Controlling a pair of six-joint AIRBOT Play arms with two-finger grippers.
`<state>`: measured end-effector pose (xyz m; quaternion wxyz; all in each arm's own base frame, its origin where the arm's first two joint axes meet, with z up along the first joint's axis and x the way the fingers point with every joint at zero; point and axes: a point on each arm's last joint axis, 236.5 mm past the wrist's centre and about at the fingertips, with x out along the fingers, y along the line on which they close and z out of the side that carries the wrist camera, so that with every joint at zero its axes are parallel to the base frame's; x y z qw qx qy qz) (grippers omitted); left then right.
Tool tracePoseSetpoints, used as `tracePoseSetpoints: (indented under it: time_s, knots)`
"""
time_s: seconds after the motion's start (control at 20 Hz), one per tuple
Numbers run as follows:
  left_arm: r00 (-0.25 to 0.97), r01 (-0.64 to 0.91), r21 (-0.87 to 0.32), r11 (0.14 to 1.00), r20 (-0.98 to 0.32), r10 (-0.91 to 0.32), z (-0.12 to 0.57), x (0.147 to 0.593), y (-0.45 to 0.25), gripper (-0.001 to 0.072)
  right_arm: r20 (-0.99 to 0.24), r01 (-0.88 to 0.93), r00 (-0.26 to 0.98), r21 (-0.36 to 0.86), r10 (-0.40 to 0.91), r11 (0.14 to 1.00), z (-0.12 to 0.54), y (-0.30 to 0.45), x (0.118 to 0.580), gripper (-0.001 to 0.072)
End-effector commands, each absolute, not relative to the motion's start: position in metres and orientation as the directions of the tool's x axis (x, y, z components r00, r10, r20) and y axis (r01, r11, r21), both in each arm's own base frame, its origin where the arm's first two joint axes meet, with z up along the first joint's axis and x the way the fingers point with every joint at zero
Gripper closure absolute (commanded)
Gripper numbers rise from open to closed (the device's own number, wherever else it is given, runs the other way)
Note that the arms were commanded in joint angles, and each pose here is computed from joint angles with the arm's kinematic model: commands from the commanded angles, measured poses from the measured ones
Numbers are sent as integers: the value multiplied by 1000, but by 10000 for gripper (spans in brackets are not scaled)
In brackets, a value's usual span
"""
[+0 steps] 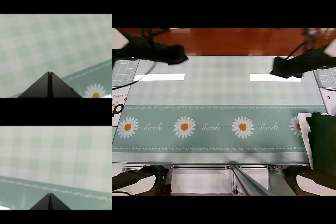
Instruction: Fold the shirts.
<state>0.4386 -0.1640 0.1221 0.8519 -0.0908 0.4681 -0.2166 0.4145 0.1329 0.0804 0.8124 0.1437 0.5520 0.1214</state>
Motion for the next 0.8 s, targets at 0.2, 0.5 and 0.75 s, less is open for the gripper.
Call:
tracePoseSetpoints:
  time_s: [0.2,0.5,0.75]
  knots:
    - [246,129,-234,964,-934,-259,40,400,-134,687,-982,-68,182,36,48,997,2,126,397,690]
    - [169,127,-231,965,-953,-250,34,382,-132,687,-984,-68,173,37,49,997,1,127,394,690]
    - [163,126,-230,965,-955,-249,31,383,-133,687,-984,-68,173,37,49,997,1,127,394,690]
